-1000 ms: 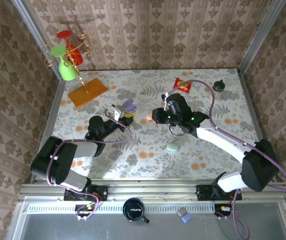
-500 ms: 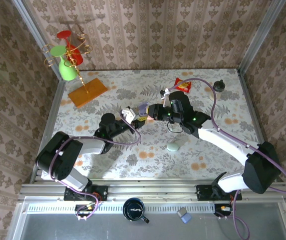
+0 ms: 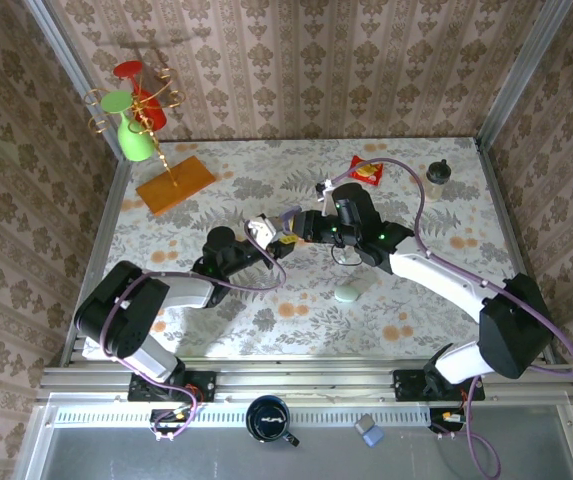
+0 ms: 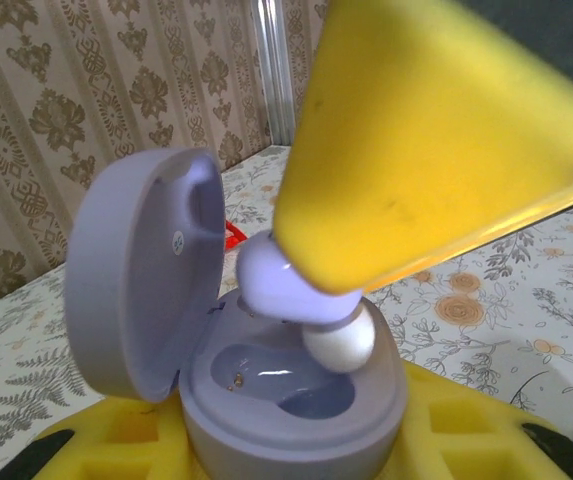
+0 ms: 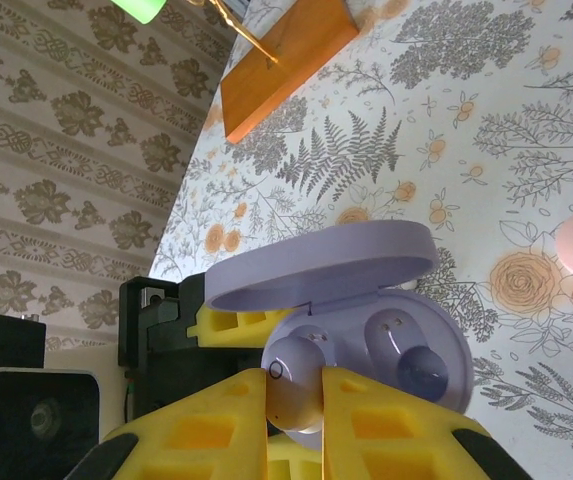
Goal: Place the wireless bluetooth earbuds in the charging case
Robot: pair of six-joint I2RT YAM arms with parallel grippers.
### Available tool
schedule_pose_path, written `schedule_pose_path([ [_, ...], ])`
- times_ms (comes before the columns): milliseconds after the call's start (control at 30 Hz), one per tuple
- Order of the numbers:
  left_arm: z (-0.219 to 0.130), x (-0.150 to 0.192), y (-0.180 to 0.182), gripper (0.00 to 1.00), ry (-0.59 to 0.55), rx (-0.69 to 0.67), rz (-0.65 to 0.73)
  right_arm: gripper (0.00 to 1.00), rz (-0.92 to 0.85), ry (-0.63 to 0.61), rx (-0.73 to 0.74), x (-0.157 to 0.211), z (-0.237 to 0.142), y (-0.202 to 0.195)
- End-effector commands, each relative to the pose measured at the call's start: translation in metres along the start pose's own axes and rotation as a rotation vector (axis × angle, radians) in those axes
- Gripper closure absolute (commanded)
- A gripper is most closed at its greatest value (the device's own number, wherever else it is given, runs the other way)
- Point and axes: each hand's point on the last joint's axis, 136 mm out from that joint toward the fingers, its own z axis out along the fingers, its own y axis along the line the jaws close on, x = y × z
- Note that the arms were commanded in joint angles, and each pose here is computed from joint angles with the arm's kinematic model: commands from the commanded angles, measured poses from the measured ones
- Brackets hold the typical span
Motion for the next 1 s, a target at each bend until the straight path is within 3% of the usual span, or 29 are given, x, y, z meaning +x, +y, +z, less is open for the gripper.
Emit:
schedule_pose_path([
  [0, 0.006, -0.018, -0.001, 0.77, -0.058, 0.021, 0.032, 0.82, -0.007, -0.007, -0.047, -0.006, 0.004, 0.011],
  [300, 0.005, -0.027, -0.001, 0.77, -0.082, 0.018, 0.033, 0.81, -0.007, 0.021, 0.011, 0.003, 0.014, -0.005],
  [667, 0.005, -0.026, 0.002, 0.77, -0.078, -0.006, 0.023, 0.78, 0.007, 0.036, -0.002, 0.006, 0.018, -0.002],
  [967, 0.008, -0.024, 0.003, 0.77, -0.074, -0.006, 0.021, 0.82, 0.091, -0.002, -0.045, -0.001, 0.022, 0.001],
])
